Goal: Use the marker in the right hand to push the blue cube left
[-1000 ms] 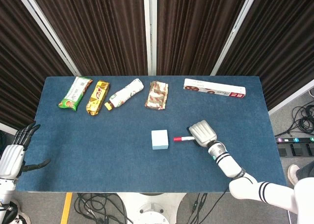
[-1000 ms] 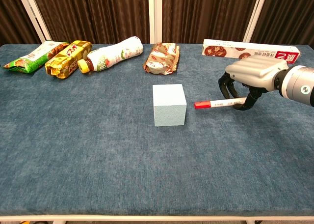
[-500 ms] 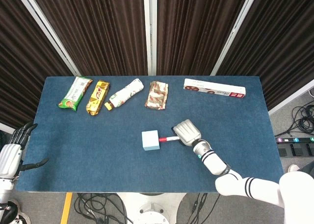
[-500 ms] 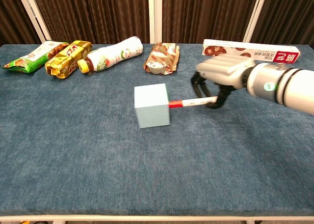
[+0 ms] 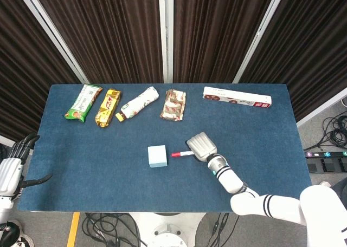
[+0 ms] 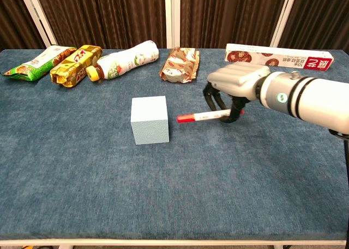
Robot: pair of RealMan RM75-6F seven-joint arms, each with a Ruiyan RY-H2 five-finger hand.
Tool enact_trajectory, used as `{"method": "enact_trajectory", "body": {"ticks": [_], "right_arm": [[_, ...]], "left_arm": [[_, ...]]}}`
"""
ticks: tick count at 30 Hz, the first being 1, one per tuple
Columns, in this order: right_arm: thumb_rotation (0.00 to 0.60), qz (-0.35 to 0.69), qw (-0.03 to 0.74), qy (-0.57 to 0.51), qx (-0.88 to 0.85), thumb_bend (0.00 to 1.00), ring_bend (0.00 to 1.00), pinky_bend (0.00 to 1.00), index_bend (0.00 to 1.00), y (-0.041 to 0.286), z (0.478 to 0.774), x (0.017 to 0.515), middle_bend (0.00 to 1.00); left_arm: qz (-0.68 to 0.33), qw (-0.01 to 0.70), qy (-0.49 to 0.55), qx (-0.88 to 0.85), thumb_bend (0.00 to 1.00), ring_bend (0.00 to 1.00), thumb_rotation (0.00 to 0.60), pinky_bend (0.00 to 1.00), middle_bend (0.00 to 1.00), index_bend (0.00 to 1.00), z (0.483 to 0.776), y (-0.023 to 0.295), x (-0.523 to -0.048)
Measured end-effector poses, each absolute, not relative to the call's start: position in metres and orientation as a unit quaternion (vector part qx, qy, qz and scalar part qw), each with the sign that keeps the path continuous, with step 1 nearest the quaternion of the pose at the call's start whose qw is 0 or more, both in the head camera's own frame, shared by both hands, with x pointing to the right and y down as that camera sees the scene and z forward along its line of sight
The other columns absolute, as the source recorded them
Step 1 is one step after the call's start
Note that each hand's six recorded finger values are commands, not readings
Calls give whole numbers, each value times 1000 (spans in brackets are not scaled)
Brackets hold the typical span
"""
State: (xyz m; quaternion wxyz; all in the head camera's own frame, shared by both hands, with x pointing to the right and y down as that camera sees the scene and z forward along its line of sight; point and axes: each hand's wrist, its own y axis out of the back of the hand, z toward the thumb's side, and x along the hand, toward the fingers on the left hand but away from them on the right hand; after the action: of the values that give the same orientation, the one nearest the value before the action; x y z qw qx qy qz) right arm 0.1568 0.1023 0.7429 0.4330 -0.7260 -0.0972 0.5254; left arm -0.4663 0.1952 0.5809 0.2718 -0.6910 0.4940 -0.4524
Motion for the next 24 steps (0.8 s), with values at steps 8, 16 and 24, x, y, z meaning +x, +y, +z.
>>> {"method": "enact_trajectory", "body": {"ticks": [8, 16, 24], "right_arm": [[600, 532, 423, -94, -727, 275, 1000, 1000, 656, 110, 748, 162, 645], [600, 507, 424, -102, -743, 276, 1000, 1000, 656, 102, 742, 126, 645], [600, 488, 421, -94, -759, 276, 1000, 1000, 657, 102, 739, 78, 646]], "left_arm": [[-453, 272, 494, -690, 46, 0, 600, 0, 19, 113, 580, 195, -467], [-454, 271, 498, -687, 46, 0, 600, 0, 19, 113, 580, 195, -470], [-454, 269, 504, -684, 47, 0, 600, 0, 19, 112, 578, 195, -474]]}}
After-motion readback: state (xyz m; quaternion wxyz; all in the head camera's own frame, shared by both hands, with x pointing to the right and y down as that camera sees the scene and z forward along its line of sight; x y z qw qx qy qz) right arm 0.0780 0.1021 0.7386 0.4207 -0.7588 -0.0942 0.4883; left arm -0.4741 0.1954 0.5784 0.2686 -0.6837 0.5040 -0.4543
